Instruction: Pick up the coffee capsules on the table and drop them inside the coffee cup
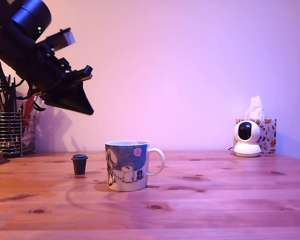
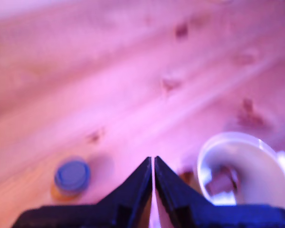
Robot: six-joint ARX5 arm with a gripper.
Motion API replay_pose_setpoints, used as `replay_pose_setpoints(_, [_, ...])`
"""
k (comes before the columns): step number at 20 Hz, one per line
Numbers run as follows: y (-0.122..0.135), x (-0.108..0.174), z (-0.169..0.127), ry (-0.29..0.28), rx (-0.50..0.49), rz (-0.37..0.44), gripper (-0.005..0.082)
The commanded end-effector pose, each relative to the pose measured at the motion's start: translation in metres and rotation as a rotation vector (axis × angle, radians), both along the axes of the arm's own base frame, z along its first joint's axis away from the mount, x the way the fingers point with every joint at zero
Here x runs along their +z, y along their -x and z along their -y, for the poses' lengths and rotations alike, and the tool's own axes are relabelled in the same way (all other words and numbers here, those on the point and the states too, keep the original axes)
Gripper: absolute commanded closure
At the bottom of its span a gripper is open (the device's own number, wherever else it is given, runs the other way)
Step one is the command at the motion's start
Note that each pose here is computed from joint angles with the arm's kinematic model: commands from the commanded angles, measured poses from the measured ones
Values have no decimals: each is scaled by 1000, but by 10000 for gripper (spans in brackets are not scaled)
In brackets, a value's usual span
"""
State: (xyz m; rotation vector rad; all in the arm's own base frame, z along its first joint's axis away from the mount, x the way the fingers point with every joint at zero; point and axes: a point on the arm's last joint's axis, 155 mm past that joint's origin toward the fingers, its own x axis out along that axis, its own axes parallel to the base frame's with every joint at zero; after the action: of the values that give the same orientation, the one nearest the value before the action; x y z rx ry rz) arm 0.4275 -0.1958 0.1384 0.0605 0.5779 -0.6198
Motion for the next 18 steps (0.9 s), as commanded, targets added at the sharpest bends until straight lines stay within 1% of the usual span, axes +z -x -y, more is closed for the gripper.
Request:
replay_pose_setpoints(1, [9,-20,-6,4,11,-26,793])
replay_pose_setpoints(7, [15,-36,-14,42,28,78,793])
replay_pose_setpoints(8, [16,-37,-17,44,40,100,793])
replay_pose_setpoints(9, [17,-41,-21,40,55,105,793])
replay_pose_setpoints(11, [22,-52,-28,32,73,101,793])
replay_pose_setpoints(13, [25,-62,-37,12,100,73,793])
replay_pose_setpoints(17, [26,-67,-42,-1,115,53,792])
replay_pose_setpoints(18, [27,-69,-42,-2,115,47,768])
